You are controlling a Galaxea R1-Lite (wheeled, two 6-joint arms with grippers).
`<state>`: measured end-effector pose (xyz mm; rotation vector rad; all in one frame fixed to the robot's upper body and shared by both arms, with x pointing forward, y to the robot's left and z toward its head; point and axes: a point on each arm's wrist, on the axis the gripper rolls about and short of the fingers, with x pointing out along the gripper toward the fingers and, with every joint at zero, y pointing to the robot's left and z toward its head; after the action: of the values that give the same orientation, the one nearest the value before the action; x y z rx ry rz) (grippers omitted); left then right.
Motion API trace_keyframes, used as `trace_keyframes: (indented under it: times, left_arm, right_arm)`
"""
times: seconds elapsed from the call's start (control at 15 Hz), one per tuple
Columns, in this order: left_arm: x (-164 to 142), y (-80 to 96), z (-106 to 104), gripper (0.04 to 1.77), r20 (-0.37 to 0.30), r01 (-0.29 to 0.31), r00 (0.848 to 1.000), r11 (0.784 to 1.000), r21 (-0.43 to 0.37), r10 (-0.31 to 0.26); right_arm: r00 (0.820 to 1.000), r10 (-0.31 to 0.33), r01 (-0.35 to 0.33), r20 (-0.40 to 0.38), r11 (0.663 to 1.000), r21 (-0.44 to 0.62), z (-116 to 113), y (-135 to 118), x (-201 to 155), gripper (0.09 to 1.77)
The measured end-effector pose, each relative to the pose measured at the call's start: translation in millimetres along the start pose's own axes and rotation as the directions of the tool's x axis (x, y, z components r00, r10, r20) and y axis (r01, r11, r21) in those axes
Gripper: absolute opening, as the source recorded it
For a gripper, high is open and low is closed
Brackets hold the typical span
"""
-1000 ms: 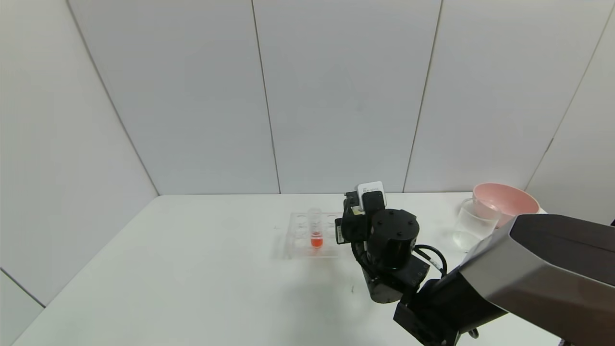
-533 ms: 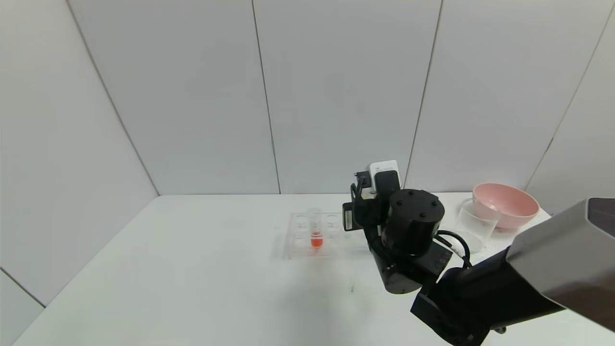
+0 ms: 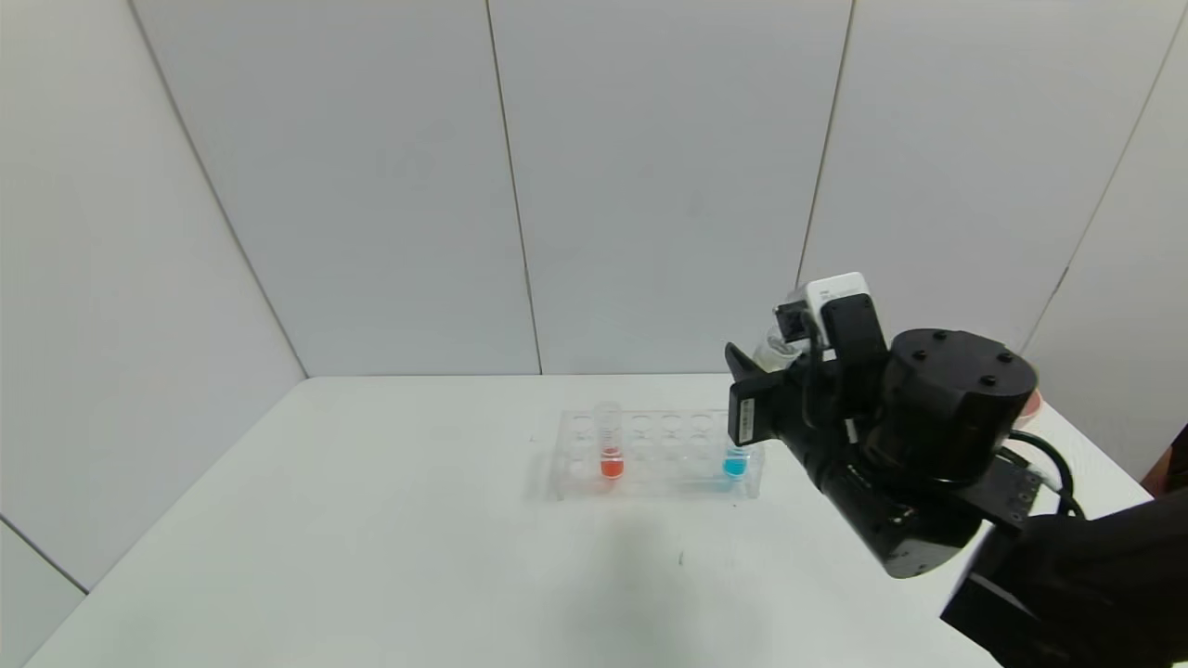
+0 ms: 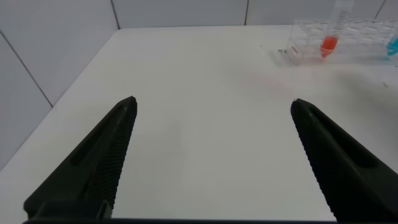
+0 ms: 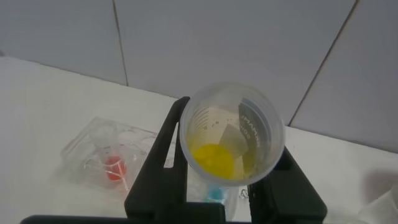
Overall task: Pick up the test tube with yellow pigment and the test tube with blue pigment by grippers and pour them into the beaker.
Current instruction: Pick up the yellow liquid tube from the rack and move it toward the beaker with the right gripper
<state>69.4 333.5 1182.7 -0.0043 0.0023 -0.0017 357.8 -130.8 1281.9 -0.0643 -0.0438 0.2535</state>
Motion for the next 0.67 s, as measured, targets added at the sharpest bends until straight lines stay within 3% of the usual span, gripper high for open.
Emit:
trace_keyframes:
  times: [0.33,0.67]
  left_arm:
    - [0.0,0.0,0.0,1.76,0.000,0.000,1.000,1.000,0.000,0.000]
    - [0.0,0.0,0.0,1.76,0.000,0.000,1.000,1.000,0.000,0.000]
  right_arm:
    - [0.981,0.184,-0.185,-0.058,0.983,-0.010,7.3,-67.8,-31.4,0.59]
    - [0.955,0.277,-0.276,-0.109,0.961,0.030,8.8,-146.2,-57.0,0.59]
